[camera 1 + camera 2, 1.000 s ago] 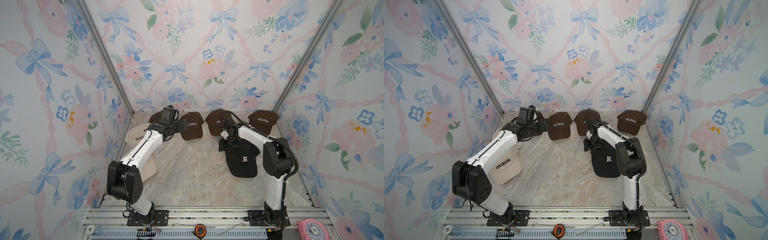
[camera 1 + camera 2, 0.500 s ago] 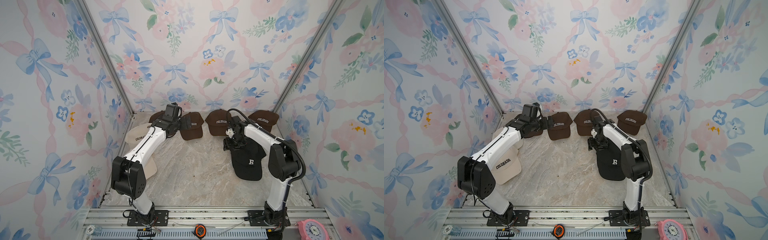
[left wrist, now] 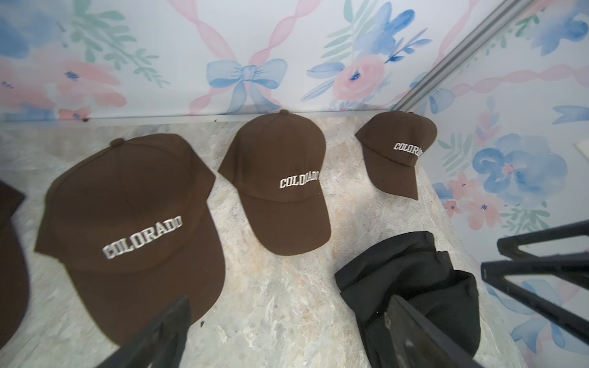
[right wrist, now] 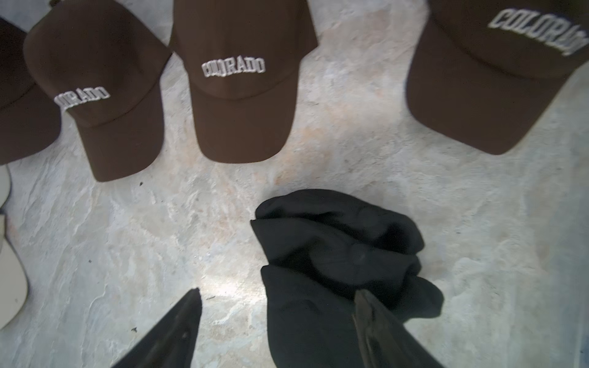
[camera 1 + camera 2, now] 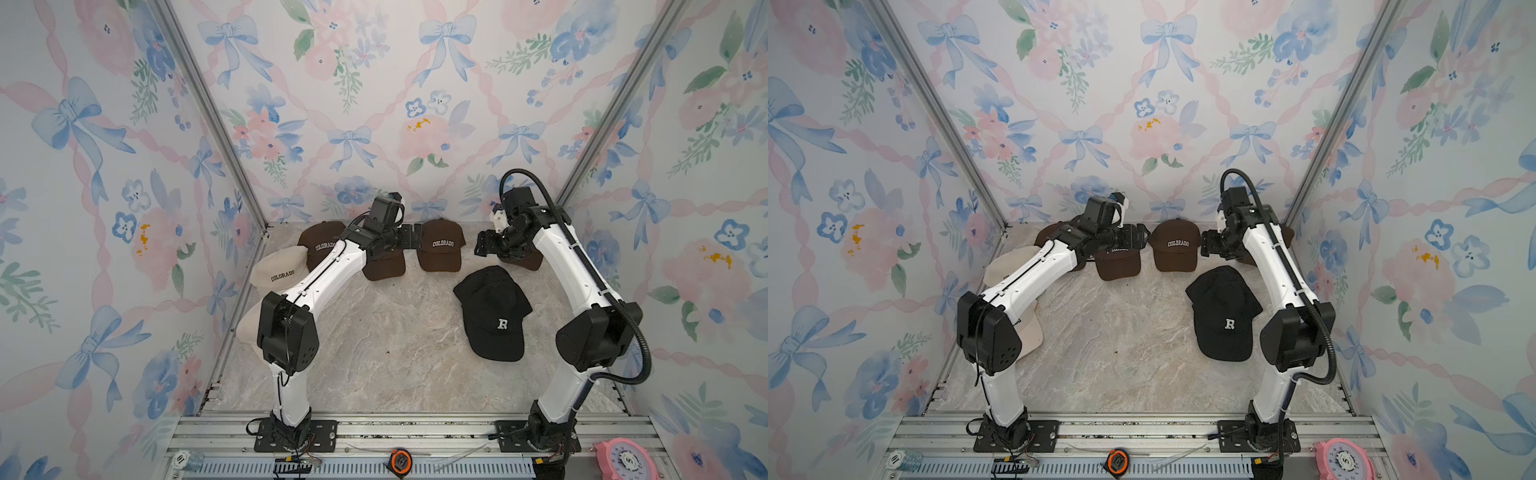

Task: Stack the baseball caps by color
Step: Pick up the baseball cap at the corner of the board.

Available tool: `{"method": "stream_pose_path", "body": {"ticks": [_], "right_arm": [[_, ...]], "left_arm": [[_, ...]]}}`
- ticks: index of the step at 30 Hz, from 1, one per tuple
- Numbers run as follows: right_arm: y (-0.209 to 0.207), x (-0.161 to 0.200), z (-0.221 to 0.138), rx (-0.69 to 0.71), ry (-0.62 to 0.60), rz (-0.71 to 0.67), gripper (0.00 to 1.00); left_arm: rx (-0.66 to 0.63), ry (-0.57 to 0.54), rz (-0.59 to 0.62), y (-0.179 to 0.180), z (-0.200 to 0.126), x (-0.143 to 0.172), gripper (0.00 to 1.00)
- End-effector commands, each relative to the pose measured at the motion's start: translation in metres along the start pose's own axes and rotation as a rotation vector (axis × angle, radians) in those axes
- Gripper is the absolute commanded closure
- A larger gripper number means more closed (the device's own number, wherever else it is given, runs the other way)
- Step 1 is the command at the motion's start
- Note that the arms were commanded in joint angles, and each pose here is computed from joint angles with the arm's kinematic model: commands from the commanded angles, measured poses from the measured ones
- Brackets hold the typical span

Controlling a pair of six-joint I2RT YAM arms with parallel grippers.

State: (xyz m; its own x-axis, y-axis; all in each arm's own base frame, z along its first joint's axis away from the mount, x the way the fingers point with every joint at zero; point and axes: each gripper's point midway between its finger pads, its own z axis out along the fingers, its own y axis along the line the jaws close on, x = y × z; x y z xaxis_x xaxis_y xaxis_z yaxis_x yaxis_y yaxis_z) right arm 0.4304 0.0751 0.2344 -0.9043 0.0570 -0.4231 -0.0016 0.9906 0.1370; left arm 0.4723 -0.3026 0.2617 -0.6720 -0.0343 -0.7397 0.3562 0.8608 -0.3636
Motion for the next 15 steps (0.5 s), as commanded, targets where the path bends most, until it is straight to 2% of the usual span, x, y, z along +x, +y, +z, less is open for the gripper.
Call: {"method": "stream_pose_path", "body": {"ticks": [1,5,8,15], "right_arm": [[-0.041,-0.013,-0.003,0.101,-0.031,0.092,0.22],[-0.087,-0.042,0.002,0.136,-0.146,0.26,0.2],[-0.116,-0.062,0.018,0.15,-0.203,0.351,0.18],[-0.16,-0.104,0.078,0.209,-0.228,0.411,0.15]], "left_arm": [[0.078,0.008,0.064,-0.028,0.012,-0.003,0.02],[0.143,0.004,0.111,-0.055,0.02,-0.006,0.02],[0.173,0.008,0.124,-0.065,0.026,-0.006,0.02],[0.187,0.044,0.16,-0.068,0.04,0.006,0.02]]}}
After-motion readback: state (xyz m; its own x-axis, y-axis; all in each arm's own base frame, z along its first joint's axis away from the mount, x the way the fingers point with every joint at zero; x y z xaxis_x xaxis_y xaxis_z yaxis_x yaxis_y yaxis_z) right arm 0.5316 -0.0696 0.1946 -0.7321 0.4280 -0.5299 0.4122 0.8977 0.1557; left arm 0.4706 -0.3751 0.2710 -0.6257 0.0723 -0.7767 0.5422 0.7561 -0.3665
